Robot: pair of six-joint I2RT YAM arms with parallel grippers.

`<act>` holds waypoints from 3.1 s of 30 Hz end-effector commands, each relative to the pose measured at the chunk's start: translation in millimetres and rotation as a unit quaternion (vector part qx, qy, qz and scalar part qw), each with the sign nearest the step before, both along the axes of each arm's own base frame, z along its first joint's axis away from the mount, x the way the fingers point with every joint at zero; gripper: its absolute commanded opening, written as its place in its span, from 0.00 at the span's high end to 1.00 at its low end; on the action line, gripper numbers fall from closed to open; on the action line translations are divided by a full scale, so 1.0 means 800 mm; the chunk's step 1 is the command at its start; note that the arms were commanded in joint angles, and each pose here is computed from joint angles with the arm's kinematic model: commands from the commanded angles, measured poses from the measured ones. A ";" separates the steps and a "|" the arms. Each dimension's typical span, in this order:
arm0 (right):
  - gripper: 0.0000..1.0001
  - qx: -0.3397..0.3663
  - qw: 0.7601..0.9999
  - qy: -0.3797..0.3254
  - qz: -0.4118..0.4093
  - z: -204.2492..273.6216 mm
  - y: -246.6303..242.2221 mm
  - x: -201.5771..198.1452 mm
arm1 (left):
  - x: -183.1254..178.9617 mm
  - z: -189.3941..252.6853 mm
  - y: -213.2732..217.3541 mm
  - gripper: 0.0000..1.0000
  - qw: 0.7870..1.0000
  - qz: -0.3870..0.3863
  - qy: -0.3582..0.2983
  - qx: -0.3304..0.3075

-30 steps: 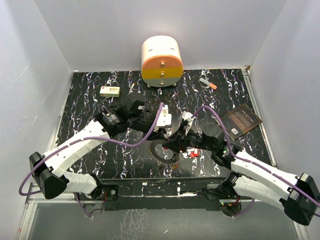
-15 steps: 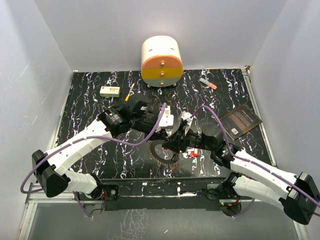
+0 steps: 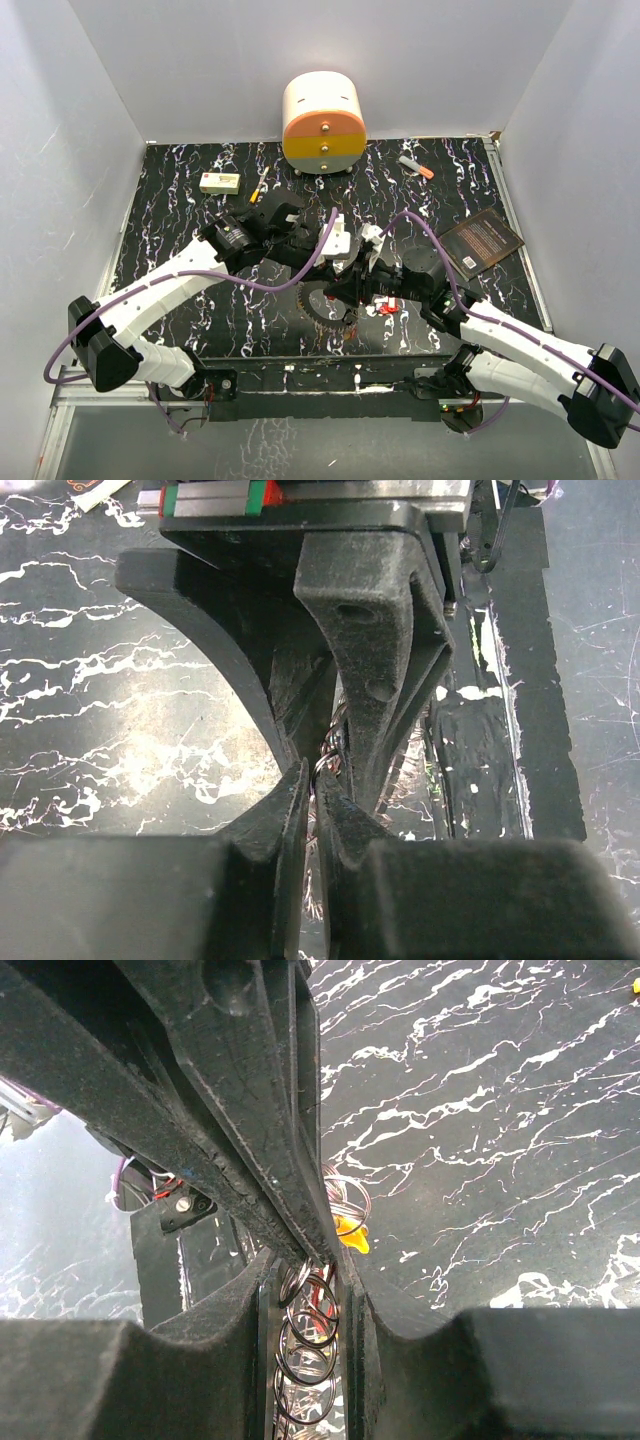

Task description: Put the keys on the keyring

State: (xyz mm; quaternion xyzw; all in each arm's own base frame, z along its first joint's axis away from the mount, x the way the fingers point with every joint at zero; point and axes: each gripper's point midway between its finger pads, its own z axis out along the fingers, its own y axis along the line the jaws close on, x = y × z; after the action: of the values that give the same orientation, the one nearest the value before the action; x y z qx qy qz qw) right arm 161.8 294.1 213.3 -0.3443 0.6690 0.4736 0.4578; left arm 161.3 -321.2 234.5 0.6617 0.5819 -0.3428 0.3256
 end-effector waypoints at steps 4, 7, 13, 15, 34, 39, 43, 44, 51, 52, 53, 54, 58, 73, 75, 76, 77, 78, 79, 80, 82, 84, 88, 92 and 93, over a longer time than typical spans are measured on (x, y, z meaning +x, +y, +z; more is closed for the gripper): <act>0.92 0.060 0.996 -0.071 0.002 0.069 0.008 0.006 | -0.014 -0.003 0.006 1.00 1.000 -0.009 0.014 0.009; 0.92 0.061 0.996 -0.070 -0.002 0.068 0.006 0.006 | -0.017 -0.003 0.007 1.00 1.000 -0.017 0.012 0.010; 0.91 0.060 0.996 -0.065 -0.010 0.061 0.004 0.007 | -0.012 0.019 0.002 1.00 1.000 -0.018 -0.006 -0.007; 0.91 0.061 0.996 -0.063 -0.012 0.060 0.003 0.007 | -0.011 0.027 0.000 1.00 1.000 -0.018 -0.008 -0.012; 0.37 0.048 0.997 -0.056 -0.030 0.044 -0.006 0.009 | -0.012 0.040 0.001 1.00 1.000 -0.009 -0.007 -0.019; 0.35 0.043 0.995 -0.061 -0.059 0.041 -0.021 0.011 | -0.012 0.034 0.003 1.00 1.000 -0.004 -0.004 -0.015; 0.35 0.027 0.994 -0.056 -0.085 0.028 -0.036 0.013 | -0.005 0.024 0.009 1.00 1.000 0.008 -0.012 -0.005; 0.36 0.023 0.994 -0.050 -0.093 0.025 -0.039 0.014 | -0.001 0.021 0.011 1.00 1.000 0.017 -0.016 -0.005; 0.50 -0.023 0.992 0.035 -0.117 -0.026 -0.046 0.012 | 0.071 -0.006 0.048 0.97 0.985 0.163 -0.059 0.013; 0.52 -0.034 0.992 0.046 -0.116 -0.032 -0.045 0.013 | 0.081 -0.008 0.055 0.81 0.980 0.189 -0.060 0.012; 0.53 -0.045 0.991 0.057 -0.112 -0.038 -0.043 0.012 | 0.090 -0.008 0.061 0.66 0.975 0.214 -0.059 0.008; 0.54 -0.057 0.990 0.073 -0.108 -0.044 -0.040 0.011 | 0.095 -0.010 0.068 0.55 0.971 0.232 -0.054 0.005; 0.57 -0.135 0.974 0.154 -0.099 -0.086 -0.036 0.004 | 0.100 -0.021 0.097 0.28 0.959 0.283 -0.033 0.011; 0.63 -0.270 0.916 0.291 -0.065 -0.154 -0.005 -0.034 | 0.102 -0.049 0.140 0.20 0.937 0.349 -0.019 0.025; 0.63 -0.274 0.912 0.298 -0.065 -0.157 -0.002 -0.038 | 0.100 -0.048 0.140 0.20 0.937 0.348 -0.018 0.021; 0.63 -0.275 0.911 0.300 -0.066 -0.159 -0.002 -0.039 | 0.099 -0.048 0.140 0.20 0.937 0.347 -0.017 0.021; 0.63 -0.277 0.910 0.302 -0.068 -0.161 -0.002 -0.039 | 0.098 -0.048 0.140 0.20 0.937 0.347 -0.017 0.020; 0.63 -0.280 0.908 0.303 -0.072 -0.163 -0.003 -0.039 | 0.098 -0.047 0.141 0.20 0.937 0.347 -0.018 0.019; 0.63 -0.283 0.906 0.304 -0.077 -0.165 -0.004 -0.038 | 0.098 -0.046 0.141 0.20 0.937 0.348 -0.018 0.019; 0.63 -0.285 0.905 0.305 -0.080 -0.166 -0.005 -0.036 | 0.098 -0.045 0.141 0.20 0.937 0.348 -0.019 0.018; 0.64 -0.291 0.902 0.308 -0.084 -0.169 -0.005 -0.036 | 0.099 -0.044 0.142 0.20 0.937 0.349 -0.019 0.017; 0.64 -0.299 0.897 0.314 -0.085 -0.174 -0.006 -0.036 | 0.098 -0.045 0.141 0.20 0.937 0.347 -0.018 0.015; 0.64 -0.319 0.887 0.323 -0.086 -0.183 -0.009 -0.041 | 0.098 -0.045 0.141 0.20 0.937 0.348 -0.018 0.013; 0.64 -0.325 0.882 0.330 -0.085 -0.187 -0.009 -0.045 | 0.098 -0.044 0.141 0.20 0.937 0.349 -0.018 0.011; 0.64 -0.328 0.881 0.331 -0.086 -0.189 -0.010 -0.046 | 0.098 -0.044 0.142 0.20 0.937 0.349 -0.018 0.011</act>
State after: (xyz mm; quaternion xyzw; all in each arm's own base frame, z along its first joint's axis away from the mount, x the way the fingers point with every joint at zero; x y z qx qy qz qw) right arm 118.2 274.2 48.1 -0.2419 0.9294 0.2624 0.0939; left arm 241.9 -209.5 190.7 0.4338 0.7793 -0.1818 0.4141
